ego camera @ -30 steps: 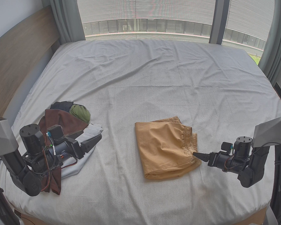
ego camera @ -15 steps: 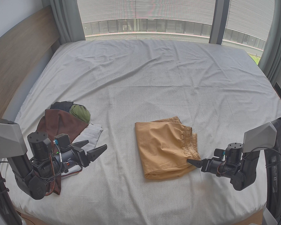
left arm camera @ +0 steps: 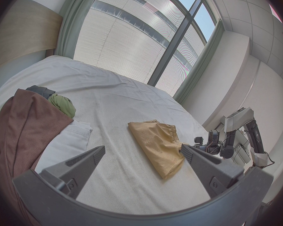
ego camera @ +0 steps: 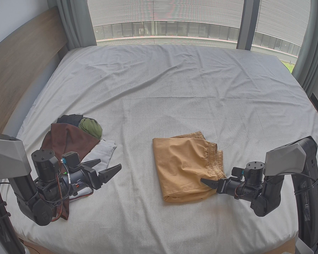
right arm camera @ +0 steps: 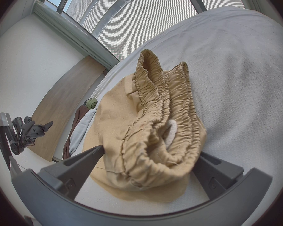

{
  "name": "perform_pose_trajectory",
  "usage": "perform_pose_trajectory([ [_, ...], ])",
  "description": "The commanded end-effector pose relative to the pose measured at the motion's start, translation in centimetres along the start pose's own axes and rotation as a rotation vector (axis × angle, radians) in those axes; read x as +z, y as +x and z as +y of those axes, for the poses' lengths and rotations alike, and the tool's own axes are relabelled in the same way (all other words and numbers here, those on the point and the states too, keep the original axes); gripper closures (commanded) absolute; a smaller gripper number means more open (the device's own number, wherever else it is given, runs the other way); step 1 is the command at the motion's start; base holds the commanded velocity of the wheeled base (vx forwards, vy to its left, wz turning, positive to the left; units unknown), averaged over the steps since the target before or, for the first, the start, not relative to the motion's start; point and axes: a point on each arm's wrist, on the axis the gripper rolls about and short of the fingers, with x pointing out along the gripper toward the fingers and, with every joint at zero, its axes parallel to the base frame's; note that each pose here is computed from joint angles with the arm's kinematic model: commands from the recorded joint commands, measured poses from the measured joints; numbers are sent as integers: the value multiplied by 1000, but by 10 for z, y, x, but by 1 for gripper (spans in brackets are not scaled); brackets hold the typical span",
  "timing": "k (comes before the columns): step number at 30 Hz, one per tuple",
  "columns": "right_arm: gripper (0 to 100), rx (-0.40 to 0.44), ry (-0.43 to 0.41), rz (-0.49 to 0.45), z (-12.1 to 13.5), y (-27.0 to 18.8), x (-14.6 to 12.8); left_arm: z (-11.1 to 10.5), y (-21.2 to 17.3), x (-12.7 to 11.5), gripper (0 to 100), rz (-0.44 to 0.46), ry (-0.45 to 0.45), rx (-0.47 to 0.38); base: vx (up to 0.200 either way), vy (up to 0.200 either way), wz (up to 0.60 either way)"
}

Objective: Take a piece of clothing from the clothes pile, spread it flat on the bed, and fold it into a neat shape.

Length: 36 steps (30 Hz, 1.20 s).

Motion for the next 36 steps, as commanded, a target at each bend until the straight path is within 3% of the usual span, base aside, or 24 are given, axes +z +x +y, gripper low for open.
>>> perform_pose_trajectory([
  [1,0,6,9,-5,5,5,-2,0,0,-1,0,3,-2,0,0,0,0],
  [5,0,5,8,-5,6,5,-2,0,0,-1,0,3,-2,0,0,0,0],
  [6,100,5,10,-4,6,5,-2,0,0,-1,0,3,-2,0,0,0,0],
  [16,100,23,6,5,16,-1,-1,-1,-2,2,0,-7,2,0,0,0,0],
  [27,100,224,-45,-149,81,-12,55,-1,-5,5,0,-20,3,3,0,0,0],
  [36,100,322,-87,-232,107,-19,86,-3,-7,2,0,-4,-2,5,0,0,0],
])
